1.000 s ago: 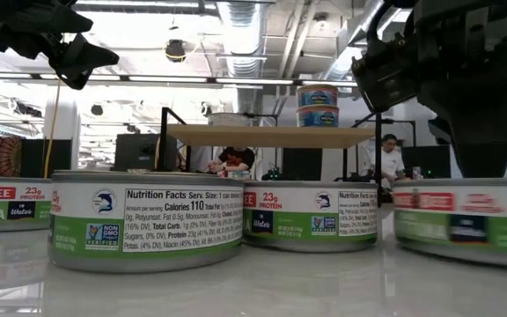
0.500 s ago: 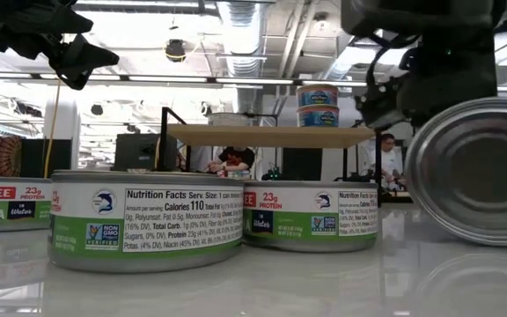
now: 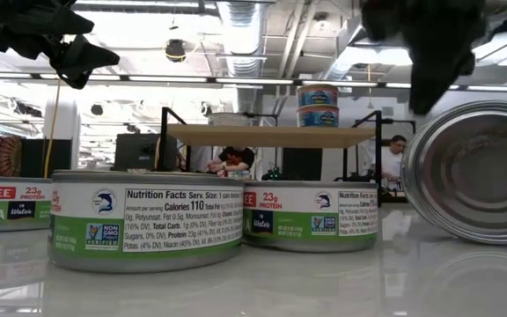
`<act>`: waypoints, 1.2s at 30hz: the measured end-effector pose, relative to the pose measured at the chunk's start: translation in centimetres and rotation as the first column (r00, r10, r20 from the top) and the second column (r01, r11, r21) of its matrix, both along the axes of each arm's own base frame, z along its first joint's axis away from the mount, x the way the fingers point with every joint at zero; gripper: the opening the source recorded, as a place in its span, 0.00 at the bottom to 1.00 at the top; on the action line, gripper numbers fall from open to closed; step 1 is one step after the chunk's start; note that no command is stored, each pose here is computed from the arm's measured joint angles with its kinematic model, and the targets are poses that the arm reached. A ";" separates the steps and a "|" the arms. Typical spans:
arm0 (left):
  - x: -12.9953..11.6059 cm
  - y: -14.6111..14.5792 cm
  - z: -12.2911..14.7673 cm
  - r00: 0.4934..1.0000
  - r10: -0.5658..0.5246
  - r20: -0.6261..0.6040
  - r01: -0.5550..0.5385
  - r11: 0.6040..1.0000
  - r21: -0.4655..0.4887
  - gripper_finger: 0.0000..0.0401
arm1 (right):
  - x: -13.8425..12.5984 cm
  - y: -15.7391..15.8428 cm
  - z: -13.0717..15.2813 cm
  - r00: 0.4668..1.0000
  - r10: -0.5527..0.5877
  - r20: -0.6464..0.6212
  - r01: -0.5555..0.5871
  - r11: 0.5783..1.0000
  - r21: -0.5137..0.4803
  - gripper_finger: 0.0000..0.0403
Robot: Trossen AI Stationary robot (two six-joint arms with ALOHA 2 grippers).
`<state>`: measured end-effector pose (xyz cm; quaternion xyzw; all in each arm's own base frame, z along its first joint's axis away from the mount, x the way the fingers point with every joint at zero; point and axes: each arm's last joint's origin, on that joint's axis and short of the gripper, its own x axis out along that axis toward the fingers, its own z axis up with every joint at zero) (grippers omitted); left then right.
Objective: Stack canned seafood by type on shelf
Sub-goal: Stack the green white tuna can on top of the other green white tuna can on the shelf
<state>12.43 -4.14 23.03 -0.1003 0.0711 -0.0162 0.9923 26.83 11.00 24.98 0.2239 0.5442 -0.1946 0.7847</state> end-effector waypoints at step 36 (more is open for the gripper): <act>0.1 0.2 0.5 0.996 0.070 0.051 -0.074 0.994 0.083 0.58 | 4.7 8.2 -3.5 0.934 0.256 -0.250 -0.267 0.964 -0.012 0.76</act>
